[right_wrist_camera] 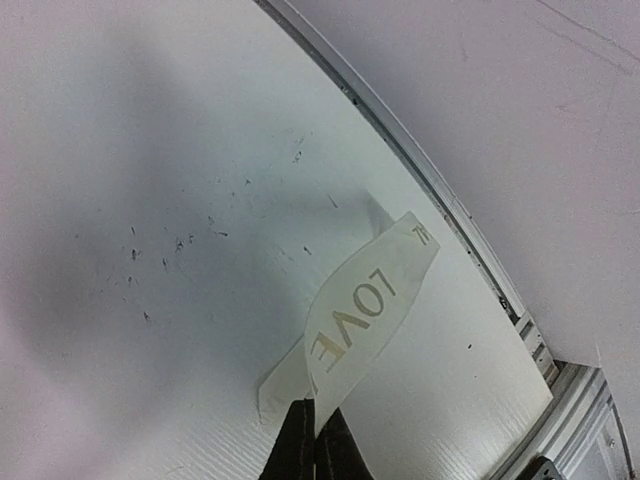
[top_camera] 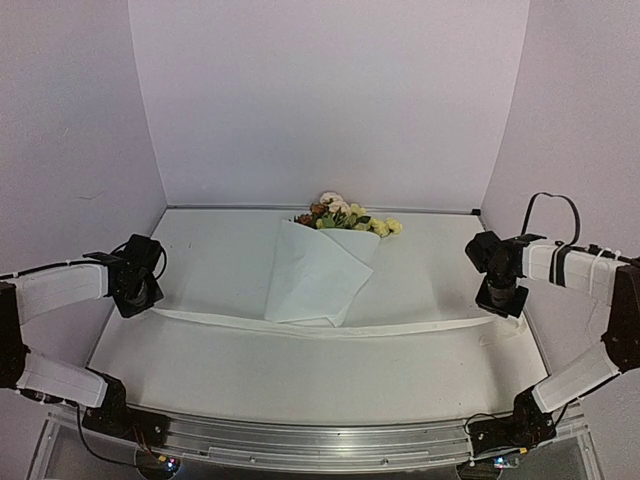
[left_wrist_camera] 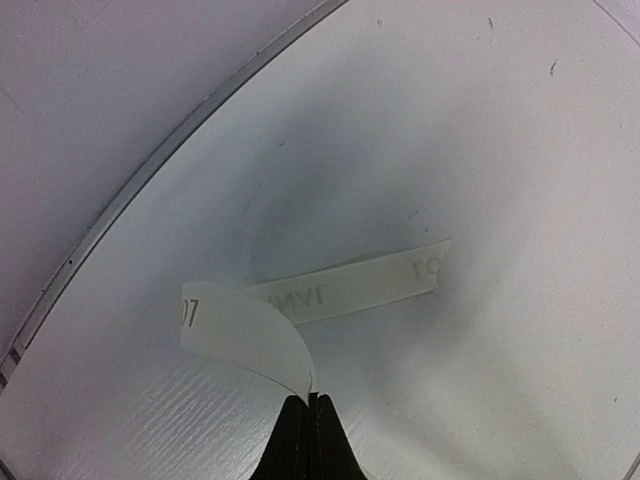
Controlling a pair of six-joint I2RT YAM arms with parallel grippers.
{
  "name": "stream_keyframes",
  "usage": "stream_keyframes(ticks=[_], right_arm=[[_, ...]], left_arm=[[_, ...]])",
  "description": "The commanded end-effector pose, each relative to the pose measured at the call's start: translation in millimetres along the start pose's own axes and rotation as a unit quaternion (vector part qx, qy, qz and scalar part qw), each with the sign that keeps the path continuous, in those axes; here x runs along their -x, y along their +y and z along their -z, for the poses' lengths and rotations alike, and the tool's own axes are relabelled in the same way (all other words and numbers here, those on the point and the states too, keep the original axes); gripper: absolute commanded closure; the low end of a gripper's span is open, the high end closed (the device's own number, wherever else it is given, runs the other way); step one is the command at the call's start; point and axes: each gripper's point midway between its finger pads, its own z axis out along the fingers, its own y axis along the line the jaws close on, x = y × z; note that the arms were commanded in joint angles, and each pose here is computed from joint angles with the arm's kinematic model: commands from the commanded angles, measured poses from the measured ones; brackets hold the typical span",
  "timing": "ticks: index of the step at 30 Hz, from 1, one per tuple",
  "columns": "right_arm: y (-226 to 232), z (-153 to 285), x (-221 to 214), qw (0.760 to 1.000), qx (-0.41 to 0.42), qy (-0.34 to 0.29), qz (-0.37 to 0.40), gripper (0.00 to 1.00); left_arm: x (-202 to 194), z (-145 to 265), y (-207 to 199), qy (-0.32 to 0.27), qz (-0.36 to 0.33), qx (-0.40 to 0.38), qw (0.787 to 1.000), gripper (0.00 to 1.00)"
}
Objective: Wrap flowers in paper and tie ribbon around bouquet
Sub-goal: Place the ribbon at the center of the board.
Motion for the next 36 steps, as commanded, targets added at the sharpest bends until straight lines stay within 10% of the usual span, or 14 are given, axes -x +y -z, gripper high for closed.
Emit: stream_keyframes(ticks=[1,6,12,18,24,36], right_arm=[[8.5,-8.5,0.3,1.0,0.0,0.009,-0.011,0.96],[7.3,-15.1,-3.5,1.0,-0.009,0.02,-0.006,0.88],[10.0,-11.3,0.8,1.0,0.003,0.02,-0.005,0.5],[17.6,10.6,13.3,0.999,0.052,0.01,-0.003,0.18],[49.7,42.3,15.3,0.986,0.166,0.025,0.009,0.02],[201.5,104.9,-24.2,0.908,0.411,0.061,0.061,0.02]], left_arm=[[-8.1,-6.9,-12.4,0.021,0.029,-0.028,0.999,1.0],[-17.5,-7.6,-5.2,0.031,0.041,-0.024,0.998,0.98],[-13.6,-1.6,2.4,0.018,0.063,-0.018,0.998,0.36],[29.3,28.7,-21.7,-0.022,0.05,-0.062,0.997,0.05],[67.9,72.6,-62.7,-0.052,0.019,-0.168,0.984,0.0],[15.4,91.7,-202.9,0.1,-0.076,-0.421,0.898,0.0]])
